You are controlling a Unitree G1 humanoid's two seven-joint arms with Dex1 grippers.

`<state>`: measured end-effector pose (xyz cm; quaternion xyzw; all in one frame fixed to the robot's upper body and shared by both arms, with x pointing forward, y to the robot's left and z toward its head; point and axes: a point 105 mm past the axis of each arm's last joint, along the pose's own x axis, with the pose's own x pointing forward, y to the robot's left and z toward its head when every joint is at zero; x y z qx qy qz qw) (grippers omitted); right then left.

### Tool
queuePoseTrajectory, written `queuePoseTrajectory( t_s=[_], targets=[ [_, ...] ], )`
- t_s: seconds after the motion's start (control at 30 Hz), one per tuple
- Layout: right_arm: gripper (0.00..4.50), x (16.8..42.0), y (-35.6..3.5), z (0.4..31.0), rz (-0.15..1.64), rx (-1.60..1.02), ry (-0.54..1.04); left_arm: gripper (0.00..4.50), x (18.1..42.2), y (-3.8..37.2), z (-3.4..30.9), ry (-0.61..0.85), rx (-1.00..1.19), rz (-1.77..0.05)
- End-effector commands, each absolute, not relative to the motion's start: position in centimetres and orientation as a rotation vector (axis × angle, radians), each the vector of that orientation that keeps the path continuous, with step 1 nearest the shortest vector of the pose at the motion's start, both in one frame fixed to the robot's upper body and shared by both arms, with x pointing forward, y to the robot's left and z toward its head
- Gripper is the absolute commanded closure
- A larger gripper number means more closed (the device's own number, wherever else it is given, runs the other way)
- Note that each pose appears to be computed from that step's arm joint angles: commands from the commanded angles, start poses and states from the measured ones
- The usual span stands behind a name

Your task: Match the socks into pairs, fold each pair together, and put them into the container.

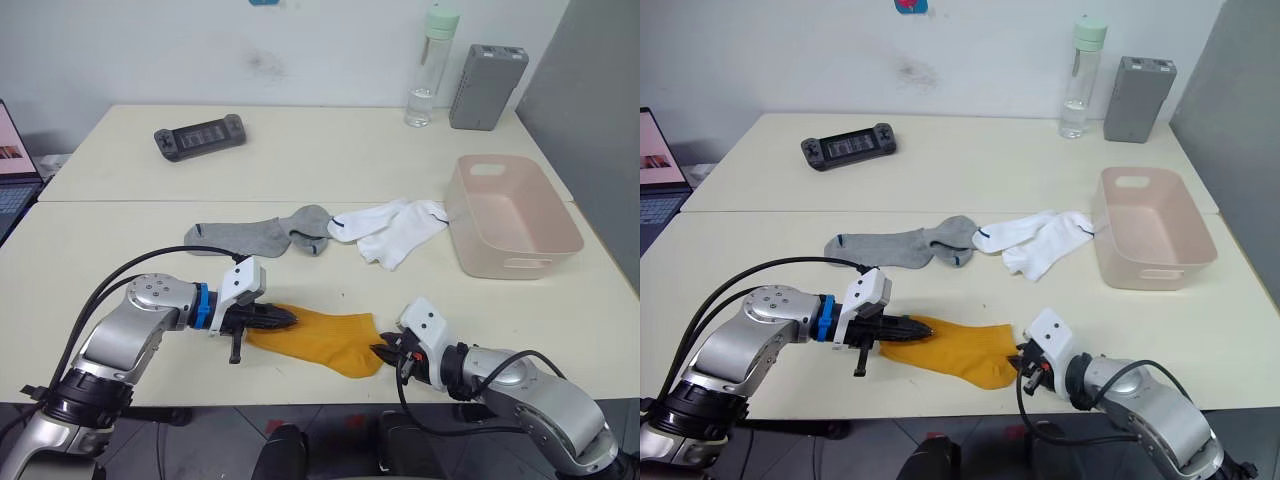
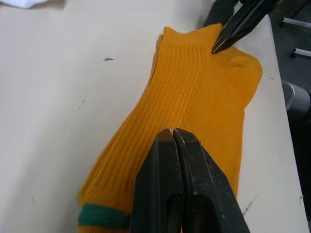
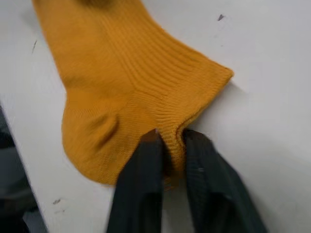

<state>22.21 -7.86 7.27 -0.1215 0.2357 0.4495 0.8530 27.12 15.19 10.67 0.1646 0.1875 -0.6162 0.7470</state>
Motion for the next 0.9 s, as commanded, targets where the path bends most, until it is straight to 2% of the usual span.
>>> queuePoseTrajectory(
  t_s=[0.03, 0.5, 0.7, 0.9],
  targets=[
    [4.46, 22.0, -8.1, 8.2, 0.966, -0.269, 0.472, 4.5, 27.3, 14.8, 11.3, 0.372, 0.377, -1.352],
    [4.46, 24.0, -13.0, 12.2, 1.078, -0.323, 0.53, 4.5, 28.1, 8.6, 10.8, 0.341, 0.415, -1.45],
    [4.46, 24.5, -12.8, 13.2, 1.132, -0.305, 0.536, 4.5, 28.0, 7.5, 9.8, 0.373, 0.417, -1.46],
    [4.46, 24.0, -11.8, 13.6, 1.171, -0.239, 0.535, 4.5, 28.0, 8.5, 9.1, 0.402, 0.44, -1.438]
  ],
)
